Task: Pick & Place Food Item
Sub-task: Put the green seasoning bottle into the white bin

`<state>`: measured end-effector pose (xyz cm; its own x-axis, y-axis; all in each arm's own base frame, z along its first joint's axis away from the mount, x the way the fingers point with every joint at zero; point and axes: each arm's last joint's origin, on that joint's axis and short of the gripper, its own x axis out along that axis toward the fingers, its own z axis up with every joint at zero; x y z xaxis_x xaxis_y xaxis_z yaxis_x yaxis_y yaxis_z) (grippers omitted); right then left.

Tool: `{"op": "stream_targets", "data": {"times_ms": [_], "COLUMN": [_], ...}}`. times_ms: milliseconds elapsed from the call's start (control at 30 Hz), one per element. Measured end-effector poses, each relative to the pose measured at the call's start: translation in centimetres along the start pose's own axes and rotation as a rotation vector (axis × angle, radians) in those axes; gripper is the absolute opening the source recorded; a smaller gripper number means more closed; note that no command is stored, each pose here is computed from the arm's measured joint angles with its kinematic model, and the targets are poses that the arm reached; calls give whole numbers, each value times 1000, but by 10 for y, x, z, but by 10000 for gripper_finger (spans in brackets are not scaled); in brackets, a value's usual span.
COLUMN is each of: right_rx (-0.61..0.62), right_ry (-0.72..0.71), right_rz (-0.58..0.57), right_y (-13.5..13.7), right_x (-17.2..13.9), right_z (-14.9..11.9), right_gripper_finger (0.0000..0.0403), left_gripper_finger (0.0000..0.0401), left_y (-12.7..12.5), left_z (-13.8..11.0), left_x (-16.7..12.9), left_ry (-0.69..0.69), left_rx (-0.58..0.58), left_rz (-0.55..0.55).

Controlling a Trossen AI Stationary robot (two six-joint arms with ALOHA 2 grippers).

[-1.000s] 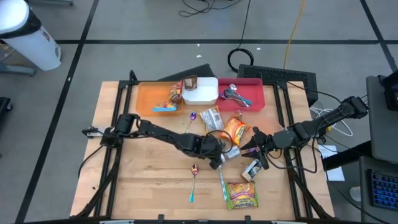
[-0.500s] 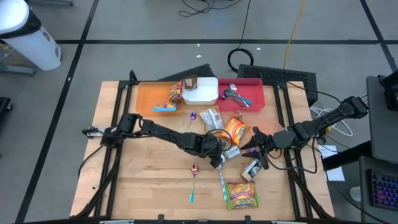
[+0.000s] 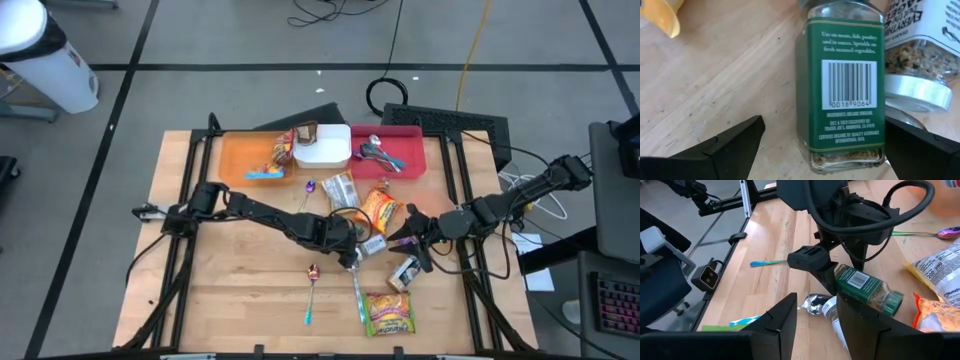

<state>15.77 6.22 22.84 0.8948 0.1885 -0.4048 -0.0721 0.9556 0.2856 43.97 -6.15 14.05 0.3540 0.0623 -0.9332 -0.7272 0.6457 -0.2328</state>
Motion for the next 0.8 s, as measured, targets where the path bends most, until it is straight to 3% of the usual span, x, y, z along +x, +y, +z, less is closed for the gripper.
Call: {"op": "stream_targets", "data": {"times_ms": [333, 800], "right_rx": [0, 0], "right_ry": [0, -1], "right_rz": [0, 0], "right_y": [0, 0], "right_x": [0, 0], "right_z": [0, 0], "right_gripper_finger": [130, 130], "left_gripper_finger": [381, 227], "left_y": [2, 4], "left_z": [0, 0], "left_x": [1, 2], "left_ry": [-4, -9], "left_rx": [-19, -22], "left_rz": [24, 37]}}
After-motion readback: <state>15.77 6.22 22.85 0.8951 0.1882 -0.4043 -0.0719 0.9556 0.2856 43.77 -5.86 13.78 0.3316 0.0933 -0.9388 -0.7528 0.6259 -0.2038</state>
